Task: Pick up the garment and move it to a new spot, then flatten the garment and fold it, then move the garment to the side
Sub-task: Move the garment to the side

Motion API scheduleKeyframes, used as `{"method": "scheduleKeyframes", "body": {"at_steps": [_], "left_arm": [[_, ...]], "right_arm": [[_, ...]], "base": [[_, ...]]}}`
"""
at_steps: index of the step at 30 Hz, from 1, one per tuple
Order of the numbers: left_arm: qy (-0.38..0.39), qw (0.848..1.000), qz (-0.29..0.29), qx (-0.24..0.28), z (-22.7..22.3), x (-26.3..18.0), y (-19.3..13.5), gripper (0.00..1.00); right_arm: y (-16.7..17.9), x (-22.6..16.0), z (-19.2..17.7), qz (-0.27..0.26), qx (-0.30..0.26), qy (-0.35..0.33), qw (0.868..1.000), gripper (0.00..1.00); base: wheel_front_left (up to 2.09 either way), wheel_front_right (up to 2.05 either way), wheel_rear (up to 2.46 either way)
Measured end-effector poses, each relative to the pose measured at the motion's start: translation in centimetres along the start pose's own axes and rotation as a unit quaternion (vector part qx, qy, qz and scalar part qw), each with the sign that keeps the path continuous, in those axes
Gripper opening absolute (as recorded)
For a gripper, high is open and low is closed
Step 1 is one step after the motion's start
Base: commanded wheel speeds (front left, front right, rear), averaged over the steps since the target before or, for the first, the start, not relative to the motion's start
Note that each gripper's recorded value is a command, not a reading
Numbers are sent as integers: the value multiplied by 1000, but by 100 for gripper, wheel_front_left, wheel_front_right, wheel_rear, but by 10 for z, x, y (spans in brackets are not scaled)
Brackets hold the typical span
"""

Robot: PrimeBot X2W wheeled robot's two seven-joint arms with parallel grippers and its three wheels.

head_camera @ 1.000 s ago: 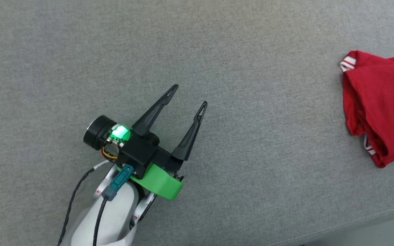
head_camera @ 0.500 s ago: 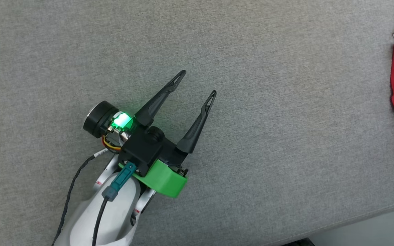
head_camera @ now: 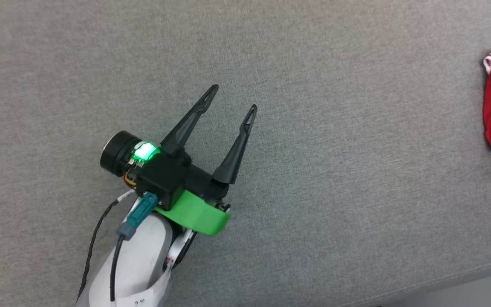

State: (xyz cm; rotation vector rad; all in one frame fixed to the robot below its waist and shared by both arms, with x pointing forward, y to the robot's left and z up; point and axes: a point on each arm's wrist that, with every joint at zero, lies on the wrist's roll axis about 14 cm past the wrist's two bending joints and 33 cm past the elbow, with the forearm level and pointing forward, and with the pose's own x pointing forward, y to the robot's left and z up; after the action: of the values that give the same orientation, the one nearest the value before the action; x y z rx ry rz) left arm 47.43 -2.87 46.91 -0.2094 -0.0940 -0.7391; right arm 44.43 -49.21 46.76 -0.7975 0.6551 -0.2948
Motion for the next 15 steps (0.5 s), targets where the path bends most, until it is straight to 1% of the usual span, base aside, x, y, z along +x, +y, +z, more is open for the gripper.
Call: {"method": "scheduleKeyframes", "body": {"at_steps": [4, 6, 9, 12, 15], "left_arm": [[2, 999, 33, 0, 11, -13, 8, 100], [0, 999, 51, 1, 18, -21, 11, 100], [-1, 997, 79, 8, 28, -35, 17, 100], [-8, 994, 108, 13, 42, -50, 24, 100], [-13, 990, 138, 21, 53, -68, 30, 100]], "right_arm": [[-2, -12, 41, -2, 28, -72, 997, 100], [-6, -20, 61, -4, 50, -109, 993, 100], [-5, -38, 87, 1, 96, -162, 982, 100], [5, -60, 111, 20, 140, -211, 967, 100], [19, -86, 134, 42, 195, -262, 944, 100]], "base": [[0, 0, 0], [0, 0, 0], [0, 0, 0], [0, 0, 0], [0, 0, 0]]}}
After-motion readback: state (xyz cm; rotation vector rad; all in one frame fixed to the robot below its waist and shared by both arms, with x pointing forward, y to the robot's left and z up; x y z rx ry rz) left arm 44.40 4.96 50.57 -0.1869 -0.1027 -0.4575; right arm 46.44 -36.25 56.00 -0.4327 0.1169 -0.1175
